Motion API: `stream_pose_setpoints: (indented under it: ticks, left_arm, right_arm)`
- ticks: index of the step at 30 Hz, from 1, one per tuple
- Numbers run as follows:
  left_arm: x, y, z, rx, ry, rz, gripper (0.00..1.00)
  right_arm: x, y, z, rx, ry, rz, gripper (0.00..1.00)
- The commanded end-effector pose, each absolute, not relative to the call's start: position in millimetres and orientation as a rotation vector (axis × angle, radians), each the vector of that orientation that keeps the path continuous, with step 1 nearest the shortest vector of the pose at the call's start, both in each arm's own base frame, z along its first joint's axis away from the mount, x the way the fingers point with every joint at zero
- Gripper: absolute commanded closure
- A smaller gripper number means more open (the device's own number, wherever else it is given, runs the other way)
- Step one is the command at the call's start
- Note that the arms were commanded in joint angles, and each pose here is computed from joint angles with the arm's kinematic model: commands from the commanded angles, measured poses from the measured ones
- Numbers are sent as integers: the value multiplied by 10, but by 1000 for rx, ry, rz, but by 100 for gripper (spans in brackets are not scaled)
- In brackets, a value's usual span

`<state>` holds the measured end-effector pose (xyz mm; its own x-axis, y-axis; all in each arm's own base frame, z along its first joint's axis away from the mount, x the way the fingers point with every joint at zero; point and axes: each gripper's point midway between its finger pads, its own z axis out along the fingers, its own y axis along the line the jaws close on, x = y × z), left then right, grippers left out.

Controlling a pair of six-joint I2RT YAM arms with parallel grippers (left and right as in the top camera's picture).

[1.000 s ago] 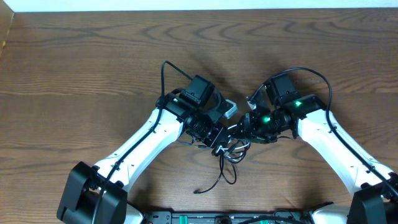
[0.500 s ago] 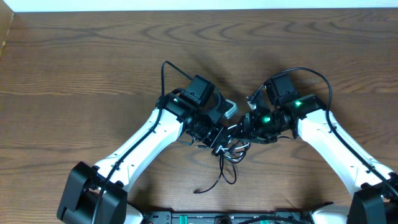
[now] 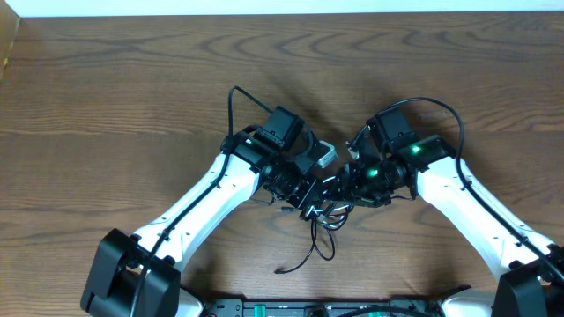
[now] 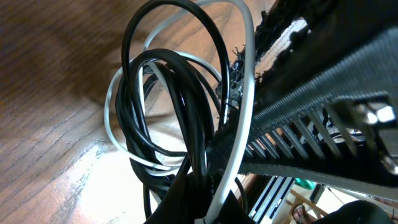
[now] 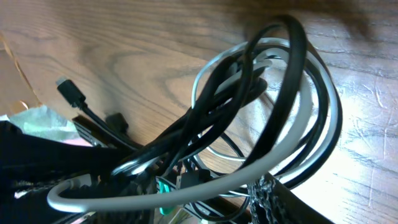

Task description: Untangle cables

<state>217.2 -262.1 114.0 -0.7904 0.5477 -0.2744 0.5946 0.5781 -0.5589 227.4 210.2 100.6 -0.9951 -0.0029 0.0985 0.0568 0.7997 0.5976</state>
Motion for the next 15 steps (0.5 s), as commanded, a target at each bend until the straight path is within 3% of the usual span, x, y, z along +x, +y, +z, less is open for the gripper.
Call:
stream_pose_setpoints:
  ticks: [1, 15]
  left_arm:
    - [2143, -2644, 1188, 981, 2716, -1059, 93]
    - [2071, -2756, 1312, 990, 2667, -1214, 93]
  right_arm:
    - [2299, 2105, 971, -151, -2886, -937, 57]
    - [2479, 2205, 1028, -251, -2905, -1014, 64]
